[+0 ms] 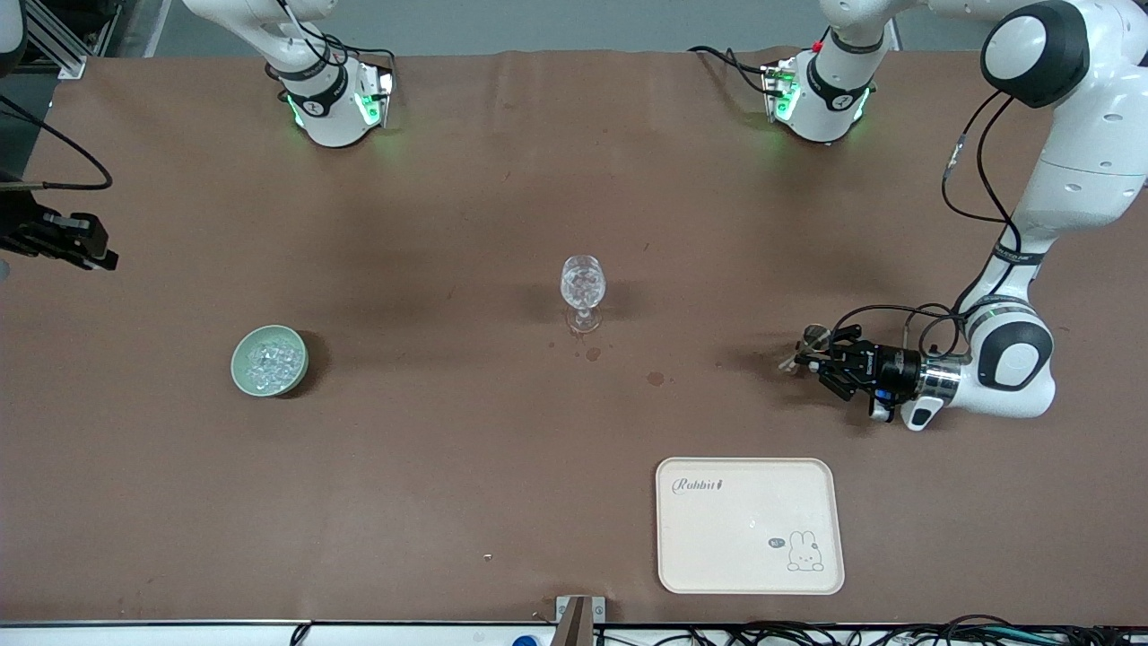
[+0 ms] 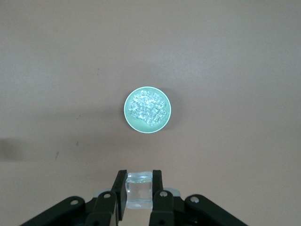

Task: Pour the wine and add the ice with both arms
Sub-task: 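Carry the metal jigger with the left gripper over the wine glass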

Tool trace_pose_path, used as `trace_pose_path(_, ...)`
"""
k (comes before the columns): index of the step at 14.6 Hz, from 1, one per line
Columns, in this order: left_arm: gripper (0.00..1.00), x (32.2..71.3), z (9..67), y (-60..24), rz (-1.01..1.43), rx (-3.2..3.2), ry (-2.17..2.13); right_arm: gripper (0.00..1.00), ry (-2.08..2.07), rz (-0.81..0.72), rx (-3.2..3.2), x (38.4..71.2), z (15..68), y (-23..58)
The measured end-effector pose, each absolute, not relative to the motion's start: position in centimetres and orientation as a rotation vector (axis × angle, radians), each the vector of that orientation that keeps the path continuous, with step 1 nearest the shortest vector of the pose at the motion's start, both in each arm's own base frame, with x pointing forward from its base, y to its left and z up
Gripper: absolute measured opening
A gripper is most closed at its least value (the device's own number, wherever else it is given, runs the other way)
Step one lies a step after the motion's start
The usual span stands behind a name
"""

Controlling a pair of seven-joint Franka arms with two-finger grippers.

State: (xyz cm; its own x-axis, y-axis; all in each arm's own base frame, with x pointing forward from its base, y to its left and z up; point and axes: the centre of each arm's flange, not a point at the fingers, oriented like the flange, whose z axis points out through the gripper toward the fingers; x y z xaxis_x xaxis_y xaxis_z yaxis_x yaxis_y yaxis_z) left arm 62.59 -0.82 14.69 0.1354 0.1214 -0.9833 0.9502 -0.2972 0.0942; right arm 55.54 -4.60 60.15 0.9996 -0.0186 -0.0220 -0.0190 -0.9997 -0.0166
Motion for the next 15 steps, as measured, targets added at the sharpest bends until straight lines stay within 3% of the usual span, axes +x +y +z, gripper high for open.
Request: trace_pose_path(15, 0.22, 61.5, 29.9, -19.7, -1.292, 1.784, 1.201, 0.25, 0.013, 0.038, -3.124, 55.6, 60.0, -4.0)
